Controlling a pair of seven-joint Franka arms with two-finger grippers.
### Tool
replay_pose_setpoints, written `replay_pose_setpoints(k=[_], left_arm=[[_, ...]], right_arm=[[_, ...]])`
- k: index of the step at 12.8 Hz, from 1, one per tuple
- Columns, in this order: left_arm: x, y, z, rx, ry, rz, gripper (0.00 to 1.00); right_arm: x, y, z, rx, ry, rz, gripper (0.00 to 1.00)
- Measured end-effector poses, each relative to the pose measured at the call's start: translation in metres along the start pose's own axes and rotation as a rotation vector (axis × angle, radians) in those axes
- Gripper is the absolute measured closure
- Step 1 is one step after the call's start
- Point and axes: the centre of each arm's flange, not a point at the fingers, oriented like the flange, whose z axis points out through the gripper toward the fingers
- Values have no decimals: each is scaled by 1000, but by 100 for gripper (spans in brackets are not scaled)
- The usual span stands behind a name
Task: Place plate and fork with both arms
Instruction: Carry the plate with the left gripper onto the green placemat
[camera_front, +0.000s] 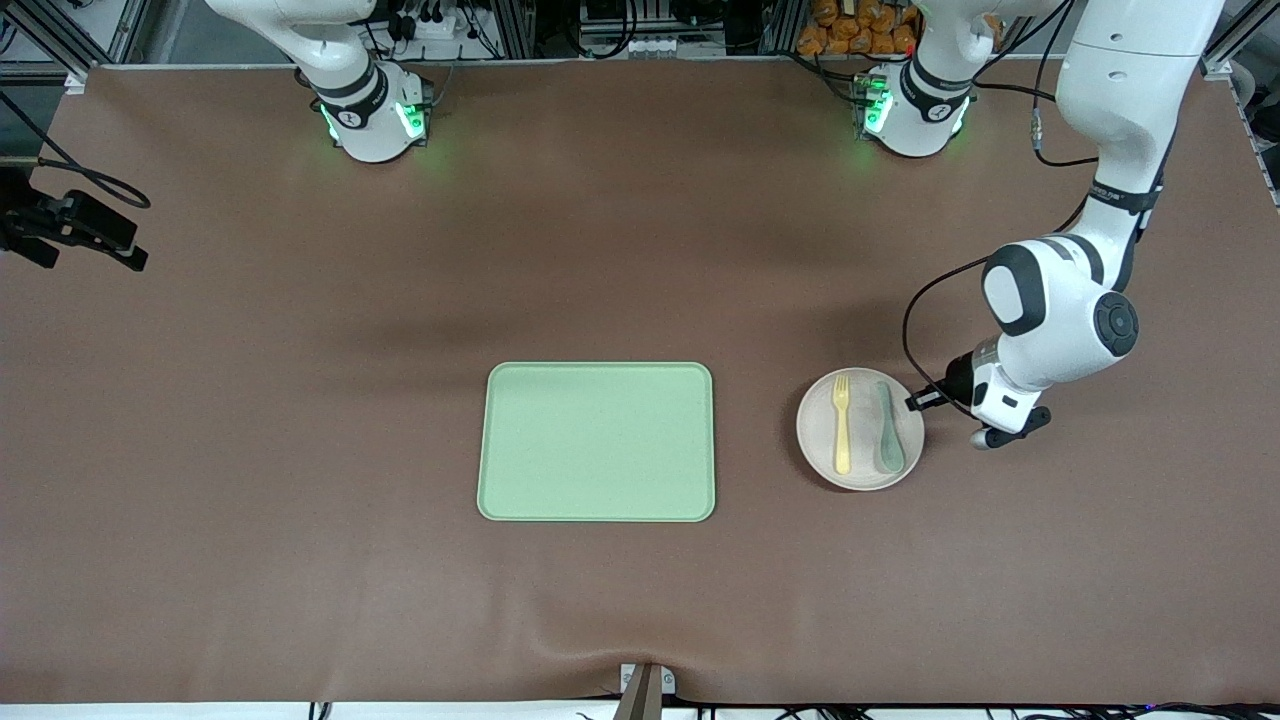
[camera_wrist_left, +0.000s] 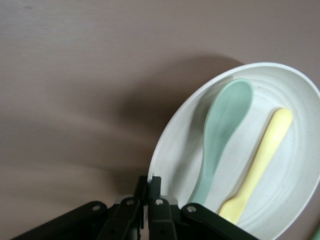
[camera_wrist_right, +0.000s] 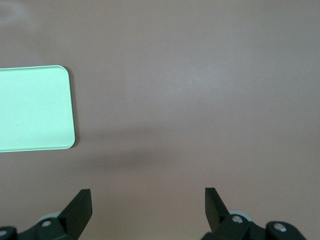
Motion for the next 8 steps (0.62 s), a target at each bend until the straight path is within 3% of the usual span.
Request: replay_pose_setpoints(k=[8], left_arm=[[-22,114,-29,-123,-91,40,96]], right_arm=[[0,0,0,1,0,0,0]])
